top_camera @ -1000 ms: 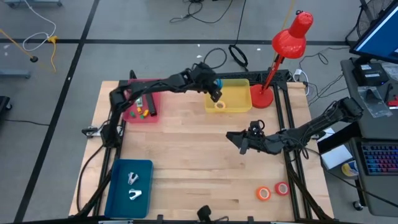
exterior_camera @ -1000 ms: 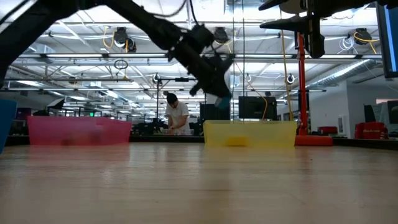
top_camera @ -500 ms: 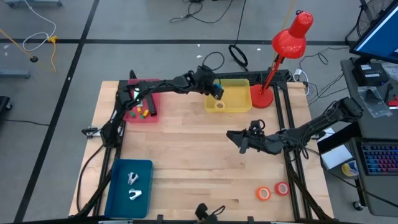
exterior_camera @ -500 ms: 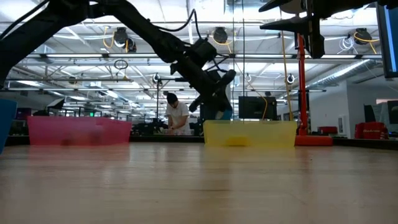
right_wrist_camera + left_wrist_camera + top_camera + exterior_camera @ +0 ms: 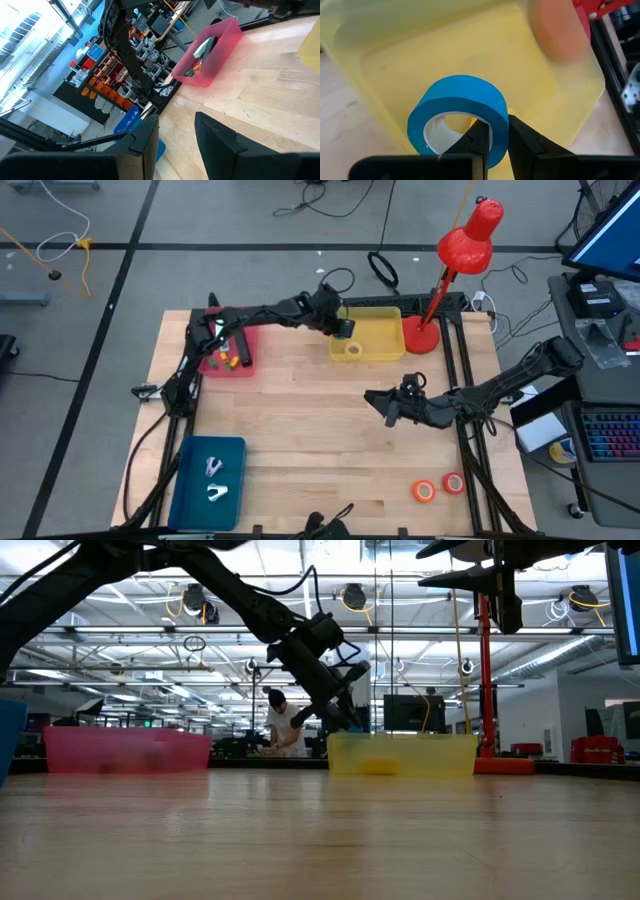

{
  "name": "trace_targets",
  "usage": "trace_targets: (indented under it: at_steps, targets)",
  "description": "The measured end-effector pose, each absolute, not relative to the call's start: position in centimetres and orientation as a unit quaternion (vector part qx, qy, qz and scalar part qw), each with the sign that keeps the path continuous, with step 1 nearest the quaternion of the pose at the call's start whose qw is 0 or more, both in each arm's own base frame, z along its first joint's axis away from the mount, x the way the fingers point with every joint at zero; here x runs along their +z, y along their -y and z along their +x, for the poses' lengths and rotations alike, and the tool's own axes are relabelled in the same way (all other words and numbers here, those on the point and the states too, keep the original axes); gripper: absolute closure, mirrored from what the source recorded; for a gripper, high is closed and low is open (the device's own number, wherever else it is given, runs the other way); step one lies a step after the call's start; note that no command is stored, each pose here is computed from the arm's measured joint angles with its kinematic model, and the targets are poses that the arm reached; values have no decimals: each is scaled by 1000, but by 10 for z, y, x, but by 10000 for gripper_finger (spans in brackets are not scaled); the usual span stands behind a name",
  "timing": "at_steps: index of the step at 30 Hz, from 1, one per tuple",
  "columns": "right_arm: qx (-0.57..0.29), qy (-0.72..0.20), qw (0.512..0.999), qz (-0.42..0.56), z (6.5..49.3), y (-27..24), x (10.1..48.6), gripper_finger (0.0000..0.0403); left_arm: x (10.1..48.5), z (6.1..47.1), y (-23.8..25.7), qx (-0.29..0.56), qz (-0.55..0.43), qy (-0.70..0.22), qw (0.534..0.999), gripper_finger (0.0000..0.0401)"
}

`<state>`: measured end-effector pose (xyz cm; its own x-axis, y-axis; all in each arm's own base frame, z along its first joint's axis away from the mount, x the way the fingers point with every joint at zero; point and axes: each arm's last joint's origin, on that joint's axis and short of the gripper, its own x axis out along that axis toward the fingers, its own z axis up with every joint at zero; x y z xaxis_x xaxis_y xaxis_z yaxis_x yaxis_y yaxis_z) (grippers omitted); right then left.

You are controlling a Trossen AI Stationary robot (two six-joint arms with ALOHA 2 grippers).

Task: Pick and place Stapler, Stapler remover, tape
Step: Put the blue tape into the yellow bin, then put the orange tape into the yellow bin

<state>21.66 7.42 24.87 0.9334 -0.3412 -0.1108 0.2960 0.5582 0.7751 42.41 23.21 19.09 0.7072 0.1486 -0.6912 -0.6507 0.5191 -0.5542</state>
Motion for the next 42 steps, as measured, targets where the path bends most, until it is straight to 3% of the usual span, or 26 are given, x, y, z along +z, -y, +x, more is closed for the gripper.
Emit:
trace_targets:
  at_steps: [13, 26, 35, 42]
  targets:
    - [-179, 25, 882, 434, 217, -74, 249, 284, 191, 427, -227, 247, -406, -295, 829, 344]
    - [-173, 21, 890, 421, 216, -76, 249, 284, 192, 432, -220, 221, -395, -300, 840, 230]
    - [-55, -12, 932, 359, 206, -90, 262, 284, 217, 418, -231, 106, -442, -289, 843, 215]
    - [54, -68, 908, 410, 188, -110, 266, 289, 269, 412, -200, 24, -385, -269, 882, 215]
